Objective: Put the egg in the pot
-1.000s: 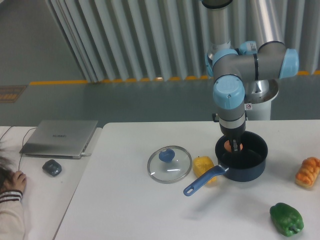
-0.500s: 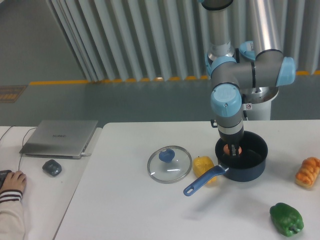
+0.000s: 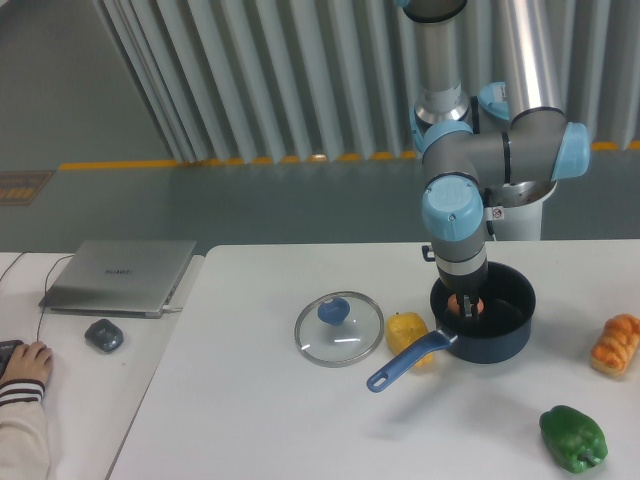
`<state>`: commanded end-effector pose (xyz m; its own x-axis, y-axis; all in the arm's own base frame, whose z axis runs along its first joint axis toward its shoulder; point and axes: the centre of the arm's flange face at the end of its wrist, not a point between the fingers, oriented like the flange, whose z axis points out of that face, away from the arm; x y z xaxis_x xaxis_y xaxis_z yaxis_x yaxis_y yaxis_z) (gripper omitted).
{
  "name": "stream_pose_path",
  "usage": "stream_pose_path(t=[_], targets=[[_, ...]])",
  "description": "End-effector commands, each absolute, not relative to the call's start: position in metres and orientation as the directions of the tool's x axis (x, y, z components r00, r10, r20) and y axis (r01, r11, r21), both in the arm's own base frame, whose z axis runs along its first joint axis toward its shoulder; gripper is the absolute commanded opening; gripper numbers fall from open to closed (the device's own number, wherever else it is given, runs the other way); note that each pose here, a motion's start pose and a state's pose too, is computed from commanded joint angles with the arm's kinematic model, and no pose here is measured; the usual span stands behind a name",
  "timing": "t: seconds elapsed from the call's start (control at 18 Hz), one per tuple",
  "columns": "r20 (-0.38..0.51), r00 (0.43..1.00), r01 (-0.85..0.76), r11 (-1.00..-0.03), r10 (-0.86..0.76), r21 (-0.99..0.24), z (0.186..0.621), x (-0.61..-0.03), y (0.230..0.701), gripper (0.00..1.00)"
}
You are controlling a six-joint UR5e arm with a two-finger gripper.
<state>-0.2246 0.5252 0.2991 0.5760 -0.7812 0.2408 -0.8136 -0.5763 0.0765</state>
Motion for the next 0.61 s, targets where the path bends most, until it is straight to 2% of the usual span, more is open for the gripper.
stream_pose_path(t=[0.61], targets=[[0.235,0.569,-0.82,-0.566,-0.788,0.089,0.2945,-0.2229,0.5249,0.26]])
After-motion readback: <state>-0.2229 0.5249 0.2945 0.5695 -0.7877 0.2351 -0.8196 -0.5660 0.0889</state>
